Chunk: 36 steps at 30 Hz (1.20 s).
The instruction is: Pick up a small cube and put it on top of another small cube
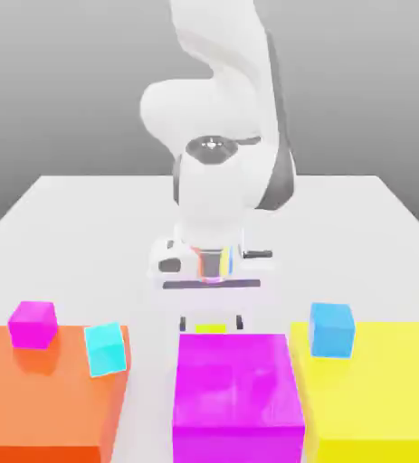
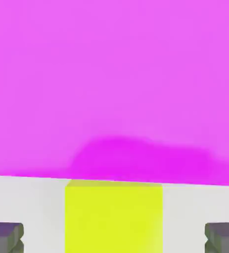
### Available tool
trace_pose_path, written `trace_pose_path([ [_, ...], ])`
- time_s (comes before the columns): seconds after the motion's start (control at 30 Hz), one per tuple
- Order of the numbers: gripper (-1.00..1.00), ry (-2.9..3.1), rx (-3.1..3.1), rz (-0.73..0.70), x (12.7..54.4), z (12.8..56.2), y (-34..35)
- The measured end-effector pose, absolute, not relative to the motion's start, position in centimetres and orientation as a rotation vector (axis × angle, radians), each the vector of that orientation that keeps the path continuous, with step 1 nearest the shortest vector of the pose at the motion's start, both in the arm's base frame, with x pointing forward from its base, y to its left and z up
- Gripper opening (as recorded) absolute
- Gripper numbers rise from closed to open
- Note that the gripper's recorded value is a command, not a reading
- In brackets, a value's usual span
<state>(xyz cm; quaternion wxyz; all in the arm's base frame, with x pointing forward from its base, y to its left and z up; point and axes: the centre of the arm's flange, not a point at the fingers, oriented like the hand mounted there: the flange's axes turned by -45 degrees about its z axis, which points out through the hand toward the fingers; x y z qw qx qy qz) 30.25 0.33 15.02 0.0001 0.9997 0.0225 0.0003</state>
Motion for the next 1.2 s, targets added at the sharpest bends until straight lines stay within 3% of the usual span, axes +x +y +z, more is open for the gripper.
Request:
trace_pose_path([
  [0.07,0.0,0.071,3.141,0.0,30.1,13.6,0.3],
  [0.1,-1.0,0.071,3.141,0.0,30.0,13.0,0.3],
  [0.33,-1.0,0.071,3.141,0.0,30.0,13.0,0.4],
  [0.63,-1.0,0.071,3.14,0.0,30.1,18.8,0.3],
  [0.87,-1.0,-0.253,3.101,0.265,37.5,30.2,-2.7],
  [1.07,-1.0,-0.795,3.033,0.098,39.8,33.7,-12.1],
  [1.2,-1.0,-0.89,3.016,0.007,39.6,29.0,-14.1],
])
